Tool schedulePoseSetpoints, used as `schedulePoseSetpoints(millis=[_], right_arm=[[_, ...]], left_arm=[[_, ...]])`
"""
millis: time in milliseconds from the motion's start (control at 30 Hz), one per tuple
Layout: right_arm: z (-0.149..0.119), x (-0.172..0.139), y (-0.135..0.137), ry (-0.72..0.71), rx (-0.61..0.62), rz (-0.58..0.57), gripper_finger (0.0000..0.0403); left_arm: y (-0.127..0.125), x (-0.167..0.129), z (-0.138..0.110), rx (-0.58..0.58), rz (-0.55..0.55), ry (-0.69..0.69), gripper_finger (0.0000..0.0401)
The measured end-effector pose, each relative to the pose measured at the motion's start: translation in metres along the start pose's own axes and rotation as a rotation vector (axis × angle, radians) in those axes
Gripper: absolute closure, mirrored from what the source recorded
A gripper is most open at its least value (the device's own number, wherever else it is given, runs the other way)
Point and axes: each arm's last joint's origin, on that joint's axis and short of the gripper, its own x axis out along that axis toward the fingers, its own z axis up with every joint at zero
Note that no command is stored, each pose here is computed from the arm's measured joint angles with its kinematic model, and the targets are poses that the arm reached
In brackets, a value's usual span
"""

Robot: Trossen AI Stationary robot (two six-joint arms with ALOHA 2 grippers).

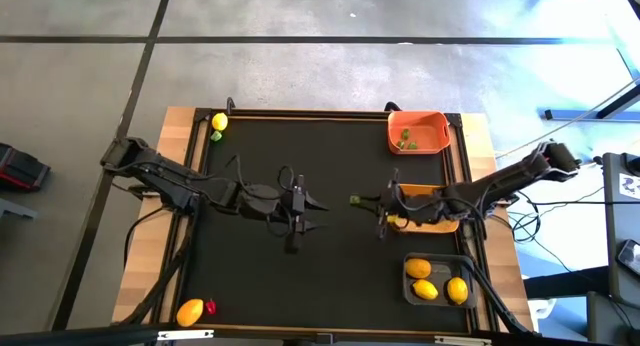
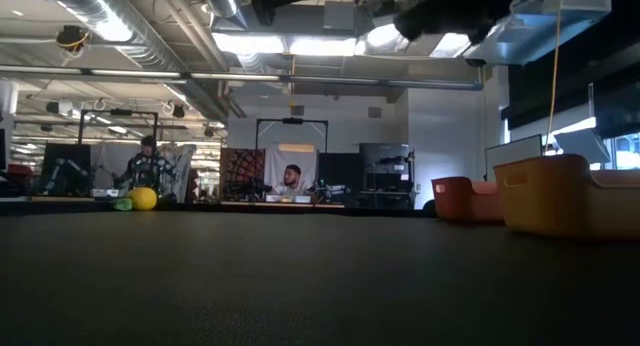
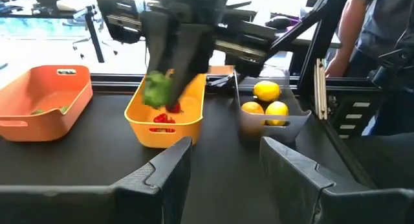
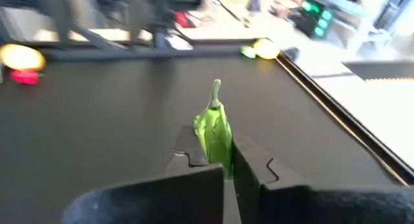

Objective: Sort produce into baskets
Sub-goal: Put the bottom green chili pepper into the orange bin

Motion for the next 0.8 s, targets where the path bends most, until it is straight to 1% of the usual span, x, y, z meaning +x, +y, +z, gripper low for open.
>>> schedulePoseSetpoints(millis=[167, 433, 567, 800], right_arm=[[-0.003, -0.005, -0.029, 0.098, 0.034, -0.118, 0.0396], [-0.015, -0.009, -0.08, 0.257, 0.127, -0.365, 0.0396], [-0.024, -0.008, -0.101, 0.346, 0.156, -0.489, 0.0396], [-0.035, -0.01, -0.132, 0.45, 0.232, -0.651, 0.0395]], left_arm=[[0.001, 0.001, -0.001, 0.009, 0.009, 0.003, 0.0223], [0.001, 0.001, -0.001, 0.03, 0.024, 0.003, 0.0223], [0.001, 0.001, -0.001, 0.031, 0.024, 0.004, 0.0223], [0.001, 0.001, -0.001, 0.031, 0.024, 0.008, 0.0223]])
